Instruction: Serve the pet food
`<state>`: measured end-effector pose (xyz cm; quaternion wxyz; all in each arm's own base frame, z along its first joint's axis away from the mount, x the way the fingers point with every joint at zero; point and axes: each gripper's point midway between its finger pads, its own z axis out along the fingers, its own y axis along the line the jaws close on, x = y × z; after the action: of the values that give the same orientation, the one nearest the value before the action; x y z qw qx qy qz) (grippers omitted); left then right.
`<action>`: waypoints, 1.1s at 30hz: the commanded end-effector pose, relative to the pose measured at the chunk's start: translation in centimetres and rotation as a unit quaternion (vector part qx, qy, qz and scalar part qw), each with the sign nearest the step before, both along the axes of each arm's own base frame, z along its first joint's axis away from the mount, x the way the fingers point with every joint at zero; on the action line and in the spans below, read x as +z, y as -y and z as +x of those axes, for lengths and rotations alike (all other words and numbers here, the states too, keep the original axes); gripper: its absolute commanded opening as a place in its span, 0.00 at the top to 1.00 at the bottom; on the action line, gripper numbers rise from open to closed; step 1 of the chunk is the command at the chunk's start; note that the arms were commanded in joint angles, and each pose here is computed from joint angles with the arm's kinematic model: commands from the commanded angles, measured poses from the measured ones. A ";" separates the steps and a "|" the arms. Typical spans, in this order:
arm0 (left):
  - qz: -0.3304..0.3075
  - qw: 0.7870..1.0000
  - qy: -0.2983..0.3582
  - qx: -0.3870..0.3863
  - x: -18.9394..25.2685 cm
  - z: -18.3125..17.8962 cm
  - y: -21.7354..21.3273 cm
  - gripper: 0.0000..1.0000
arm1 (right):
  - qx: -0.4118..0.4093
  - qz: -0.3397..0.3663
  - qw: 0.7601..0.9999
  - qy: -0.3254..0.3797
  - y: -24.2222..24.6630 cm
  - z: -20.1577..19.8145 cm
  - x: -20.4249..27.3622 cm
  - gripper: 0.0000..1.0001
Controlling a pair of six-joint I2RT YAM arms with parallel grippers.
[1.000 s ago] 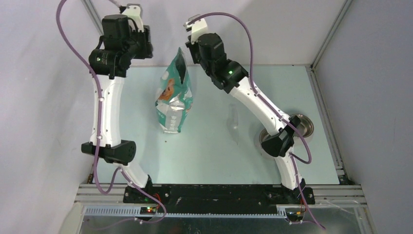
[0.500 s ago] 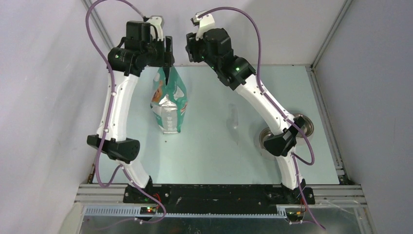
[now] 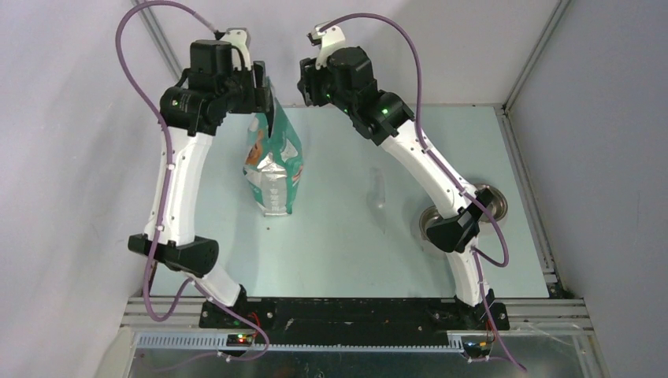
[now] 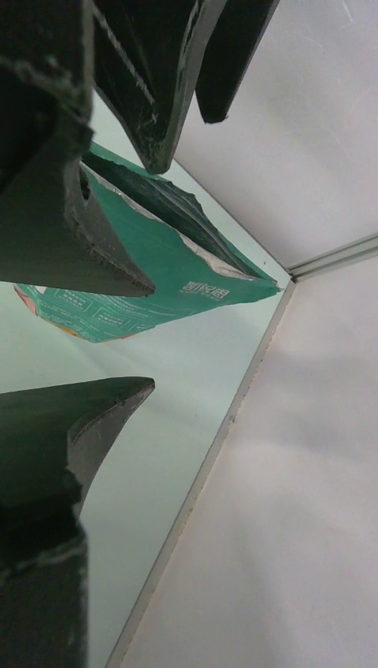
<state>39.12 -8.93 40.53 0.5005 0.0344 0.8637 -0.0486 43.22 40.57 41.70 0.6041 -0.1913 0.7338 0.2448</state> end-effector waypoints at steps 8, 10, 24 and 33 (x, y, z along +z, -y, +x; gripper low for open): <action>-0.004 0.998 -0.064 0.001 -4.6 2.1 1.0 0.35 | 0.023 0.019 0.999 0.025 -0.8 -1.6 2.8 0.49; 0.004 0.997 -0.076 0.006 -5.7 2.5 0.8 0.37 | 0.034 0.019 0.999 0.023 -1.4 -2.0 2.5 0.47; -0.017 0.997 -0.080 0.005 -6.0 1.6 1.1 1.00 | 0.050 0.115 0.992 -0.025 -6.1 -2.1 1.4 0.39; -0.065 0.995 -0.071 -0.027 -4.8 0.9 3.1 1.00 | 0.060 0.106 0.989 -0.084 -6.6 -2.1 -1.8 0.39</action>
<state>41.42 -10.73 33.02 0.4156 0.0211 0.9065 -0.0707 41.54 46.86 38.54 0.5494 -0.1595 0.7458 0.3412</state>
